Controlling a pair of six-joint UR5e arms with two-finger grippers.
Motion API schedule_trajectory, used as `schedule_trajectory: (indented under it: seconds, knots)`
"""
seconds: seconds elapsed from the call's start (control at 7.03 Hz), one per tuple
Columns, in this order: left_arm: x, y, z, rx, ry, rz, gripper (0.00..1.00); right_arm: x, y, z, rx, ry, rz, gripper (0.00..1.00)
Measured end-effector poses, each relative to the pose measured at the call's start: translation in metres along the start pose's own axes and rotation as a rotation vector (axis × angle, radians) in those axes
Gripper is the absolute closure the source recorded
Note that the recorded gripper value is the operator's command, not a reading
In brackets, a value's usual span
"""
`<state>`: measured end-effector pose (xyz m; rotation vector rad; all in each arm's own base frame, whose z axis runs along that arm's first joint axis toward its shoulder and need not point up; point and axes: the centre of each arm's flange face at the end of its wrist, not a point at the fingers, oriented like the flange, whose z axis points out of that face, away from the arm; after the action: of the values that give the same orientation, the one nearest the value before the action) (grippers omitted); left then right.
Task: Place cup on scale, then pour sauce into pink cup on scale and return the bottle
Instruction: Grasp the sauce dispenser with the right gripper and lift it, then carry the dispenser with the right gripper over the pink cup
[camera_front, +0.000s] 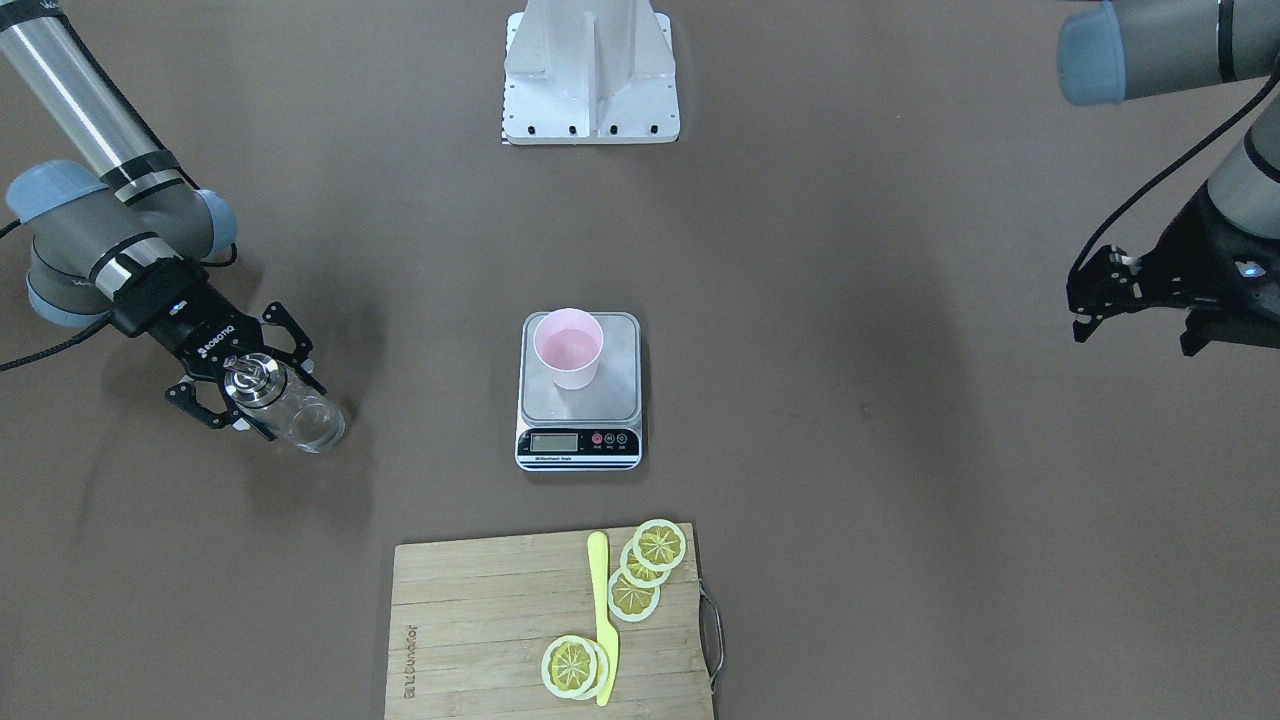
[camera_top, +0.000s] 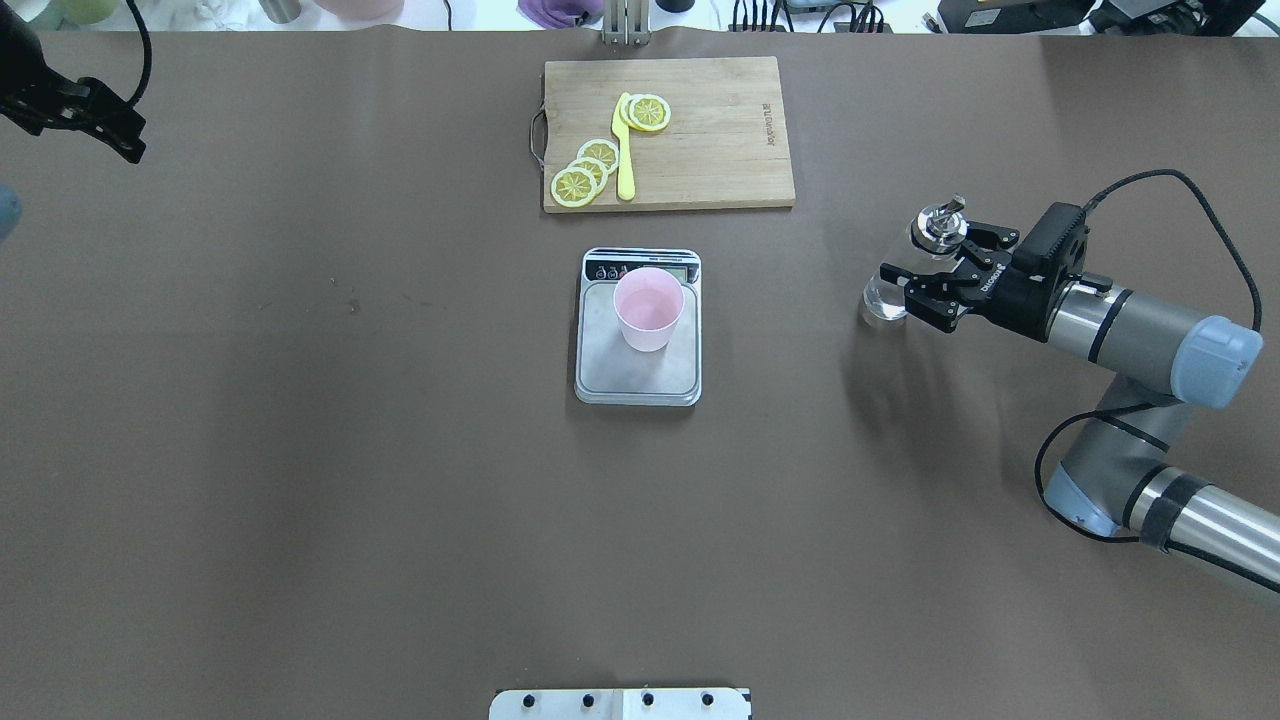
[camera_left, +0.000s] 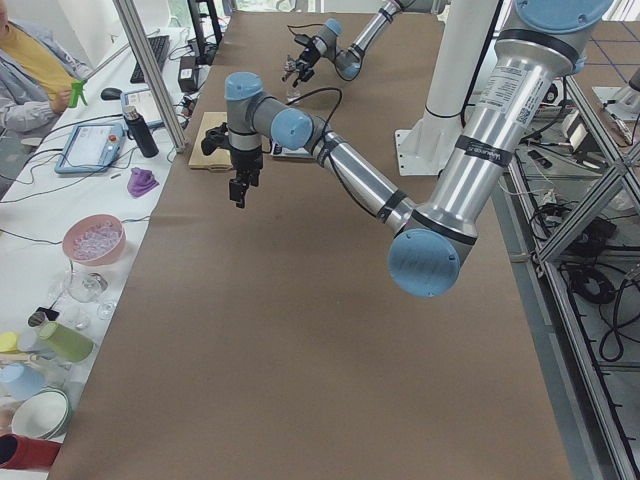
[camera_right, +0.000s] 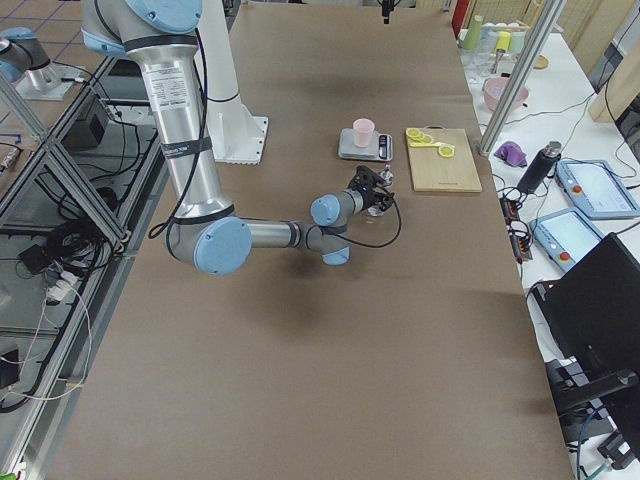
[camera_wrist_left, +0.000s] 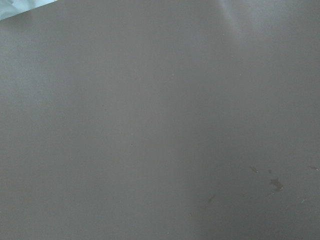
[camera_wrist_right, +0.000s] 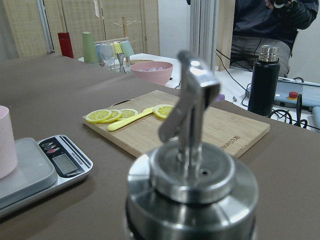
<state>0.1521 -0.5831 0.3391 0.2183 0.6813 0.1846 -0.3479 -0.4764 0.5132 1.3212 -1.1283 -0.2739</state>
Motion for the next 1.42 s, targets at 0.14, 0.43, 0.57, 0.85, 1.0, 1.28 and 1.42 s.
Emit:
schedule_trajectory:
  seconds: [0.14, 0.43, 0.57, 0.85, 1.0, 1.28, 1.42]
  knots:
    - [0.000, 0.000, 0.000, -0.001, 0.000, -0.001, 0.03, 0.003, 0.001, -0.001, -0.012, 0.016, -0.001, 1.00]
    - [0.000, 0.001, -0.001, 0.000, 0.000, -0.001, 0.03, 0.004, -0.015, 0.007, -0.057, 0.081, -0.026, 1.00]
    - [-0.001, 0.001, -0.001, -0.001, 0.000, -0.002, 0.03, -0.003, -0.031, 0.011, -0.079, 0.116, -0.049, 1.00]
    - [-0.002, 0.002, 0.001, -0.005, -0.002, -0.002, 0.03, -0.039, -0.086, 0.023, -0.170, 0.182, -0.065, 1.00]
    - [-0.003, 0.003, 0.003, -0.009, -0.003, 0.001, 0.03, -0.076, -0.119, 0.029, -0.247, 0.230, -0.081, 1.00]
    - [-0.005, 0.003, 0.006, -0.013, -0.004, 0.004, 0.03, -0.169, -0.153, 0.035, -0.375, 0.365, -0.192, 1.00]
    - [-0.007, 0.002, 0.009, -0.017, -0.005, 0.003, 0.03, -0.200, -0.157, 0.040, -0.422, 0.407, -0.244, 1.00]
